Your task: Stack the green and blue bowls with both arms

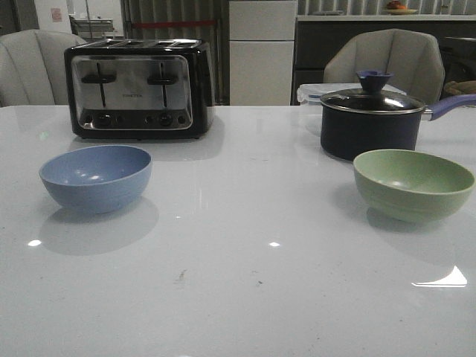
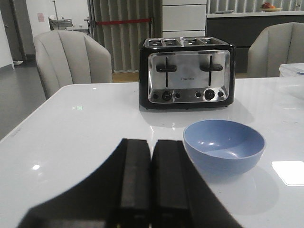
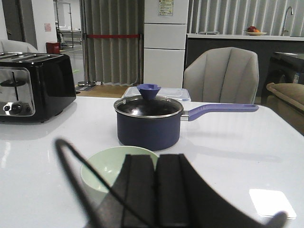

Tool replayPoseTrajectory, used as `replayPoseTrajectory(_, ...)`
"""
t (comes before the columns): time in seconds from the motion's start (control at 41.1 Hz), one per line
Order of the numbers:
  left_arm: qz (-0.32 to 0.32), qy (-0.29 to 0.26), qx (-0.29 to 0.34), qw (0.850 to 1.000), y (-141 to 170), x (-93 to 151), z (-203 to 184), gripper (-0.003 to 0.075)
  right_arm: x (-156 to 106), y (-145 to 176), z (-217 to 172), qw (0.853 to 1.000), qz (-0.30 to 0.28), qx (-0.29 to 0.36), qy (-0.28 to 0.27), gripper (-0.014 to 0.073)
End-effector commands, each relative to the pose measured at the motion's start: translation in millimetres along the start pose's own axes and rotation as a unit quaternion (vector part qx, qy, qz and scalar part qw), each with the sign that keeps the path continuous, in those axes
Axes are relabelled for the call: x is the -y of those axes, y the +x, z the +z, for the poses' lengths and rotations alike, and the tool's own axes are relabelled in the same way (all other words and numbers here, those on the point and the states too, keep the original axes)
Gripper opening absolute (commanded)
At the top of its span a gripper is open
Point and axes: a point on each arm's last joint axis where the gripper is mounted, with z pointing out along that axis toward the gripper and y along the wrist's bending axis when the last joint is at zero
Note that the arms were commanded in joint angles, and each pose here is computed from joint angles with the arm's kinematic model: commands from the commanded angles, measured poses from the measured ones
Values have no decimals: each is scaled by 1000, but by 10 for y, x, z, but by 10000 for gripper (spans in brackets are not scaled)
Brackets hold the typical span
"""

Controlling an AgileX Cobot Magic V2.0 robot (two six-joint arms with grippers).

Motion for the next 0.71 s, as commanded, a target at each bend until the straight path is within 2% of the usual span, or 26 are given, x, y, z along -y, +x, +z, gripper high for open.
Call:
replayPoseTrajectory(0.0,-7,-1,56,998,-88,-5,-21,93,-4,-100,-20,999,-1,53,-2,28)
replayPoseTrajectory(0.171,-7,-3,71,997,-115,-8,-25,93,-5,-103,-20,999,-1,54,-2,28)
replayPoseTrajectory(0.292,-7,-6,107,994,-208,-15,-42,93,-6,-167,-26,998,-1,57,-2,28)
replayPoseTrajectory(0.463,-7,-8,158,987,-548,-29,-129,93,-13,-565,-94,998,-1,61,0,28)
replayPoseTrajectory(0.536,-7,-7,175,984,-790,-36,-203,93,-18,-807,-140,998,0,56,1,28)
replayPoseTrajectory(0.682,-6,-1,148,989,-1190,-43,-277,93,-24,-1177,-126,1000,-1,23,4,28)
